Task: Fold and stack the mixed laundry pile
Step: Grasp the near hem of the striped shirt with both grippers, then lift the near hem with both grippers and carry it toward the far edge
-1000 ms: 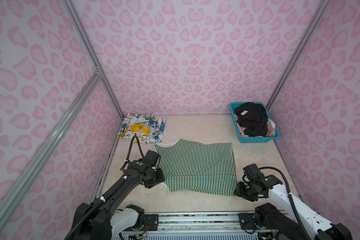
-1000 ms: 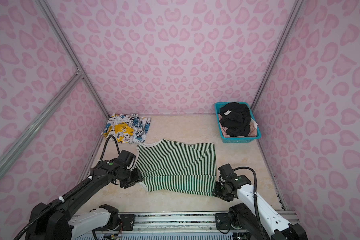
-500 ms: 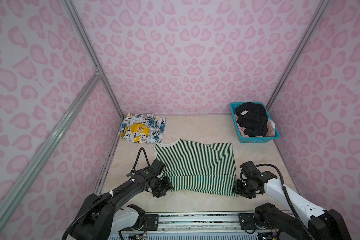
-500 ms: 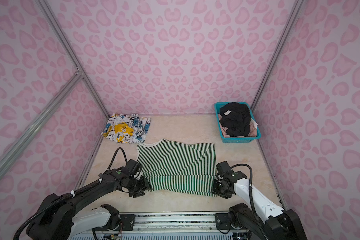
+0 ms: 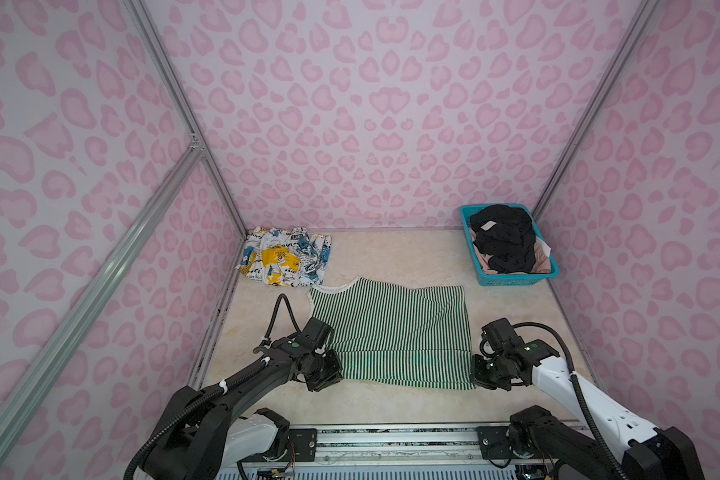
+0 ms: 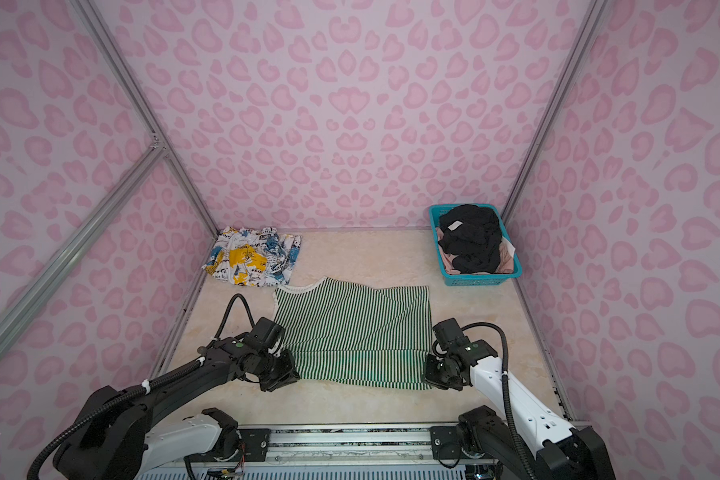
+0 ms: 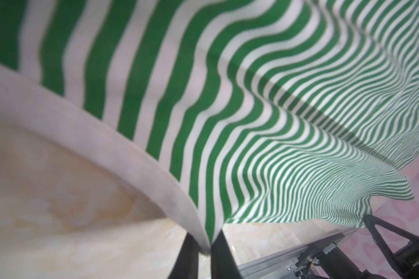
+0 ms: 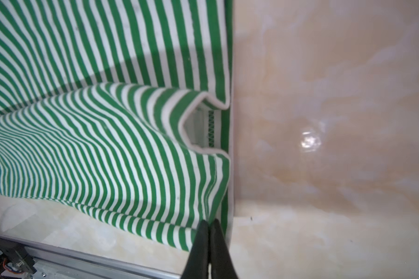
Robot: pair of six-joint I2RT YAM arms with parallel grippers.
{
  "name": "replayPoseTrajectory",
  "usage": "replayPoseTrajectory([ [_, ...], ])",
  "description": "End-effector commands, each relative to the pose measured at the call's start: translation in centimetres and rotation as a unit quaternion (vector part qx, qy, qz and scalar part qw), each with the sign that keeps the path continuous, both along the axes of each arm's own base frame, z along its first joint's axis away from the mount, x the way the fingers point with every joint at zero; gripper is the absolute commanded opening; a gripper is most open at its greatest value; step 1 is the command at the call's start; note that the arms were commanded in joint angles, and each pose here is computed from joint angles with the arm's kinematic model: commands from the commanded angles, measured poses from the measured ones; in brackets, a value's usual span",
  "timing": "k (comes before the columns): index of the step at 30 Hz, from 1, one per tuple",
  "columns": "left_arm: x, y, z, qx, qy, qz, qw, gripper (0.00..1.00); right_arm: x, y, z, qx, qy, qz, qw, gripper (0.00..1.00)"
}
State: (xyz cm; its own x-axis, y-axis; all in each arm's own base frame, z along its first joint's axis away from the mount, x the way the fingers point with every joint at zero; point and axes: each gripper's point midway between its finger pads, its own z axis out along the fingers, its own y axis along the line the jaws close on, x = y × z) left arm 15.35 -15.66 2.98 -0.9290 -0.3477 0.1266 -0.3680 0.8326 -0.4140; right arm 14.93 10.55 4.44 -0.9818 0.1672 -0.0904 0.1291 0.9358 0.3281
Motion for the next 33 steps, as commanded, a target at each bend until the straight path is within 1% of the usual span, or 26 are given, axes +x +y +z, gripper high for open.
replayPoseTrajectory([
  [1, -1.0, 1.0, 0.9, 0.025, 0.013, -0.020, 0.999, 0.06, -0.3, -0.3, 0.7, -0.006, -0.002, 0.002, 1.000, 0.00],
  [4, -1.4, 1.3, 2.2, 0.034, 0.017, -0.035, 0.999, 0.02, 0.7, -0.5, 2.3, -0.010, -0.038, 0.005, 0.999, 0.00],
  [9, -0.9, 1.3, 4.5, 0.042, 0.005, -0.053, 0.998, 0.02, 2.6, 0.1, 6.8, 0.002, -0.122, 0.037, 0.992, 0.00],
  [13, -0.1, 1.5, 6.5, 0.052, -0.013, -0.060, 0.997, 0.02, 3.4, 0.4, 10.0, 0.009, -0.176, 0.062, 0.982, 0.00],
  [18, 1.1, 1.5, 8.9, 0.049, -0.038, -0.058, 0.996, 0.02, 4.1, 1.0, 13.3, 0.023, -0.238, 0.092, 0.967, 0.00],
  [21, 2.2, 1.8, 10.3, 0.046, -0.056, -0.048, 0.996, 0.02, 5.0, 0.8, 15.1, 0.014, -0.270, 0.097, 0.958, 0.00],
  [24, 5.4, 2.0, 12.2, 0.026, -0.096, -0.015, 0.995, 0.02, 7.8, 0.9, 17.1, -0.003, -0.305, 0.091, 0.948, 0.00],
  [27, 10.7, 1.8, 15.7, -0.004, -0.152, 0.019, 0.988, 0.02, 12.1, 2.4, 20.4, 0.008, -0.344, 0.104, 0.933, 0.00],
  [29, 14.7, 1.6, 18.9, -0.013, -0.197, 0.023, 0.980, 0.02, 15.8, 3.4, 23.0, 0.018, -0.364, 0.109, 0.925, 0.00],
  [31, 18.4, 1.2, 21.8, -0.025, -0.229, 0.021, 0.973, 0.02, 19.2, 4.4, 26.2, 0.033, -0.385, 0.125, 0.914, 0.00],
  [32, 20.5, 0.8, 24.1, -0.033, -0.254, 0.018, 0.966, 0.02, 20.9, 5.1, 28.1, 0.036, -0.397, 0.136, 0.907, 0.00],
  [33, 22.3, 0.4, 26.2, -0.038, -0.279, 0.008, 0.960, 0.02, 22.4, 5.8, 30.7, 0.036, -0.420, 0.155, 0.894, 0.00],
])
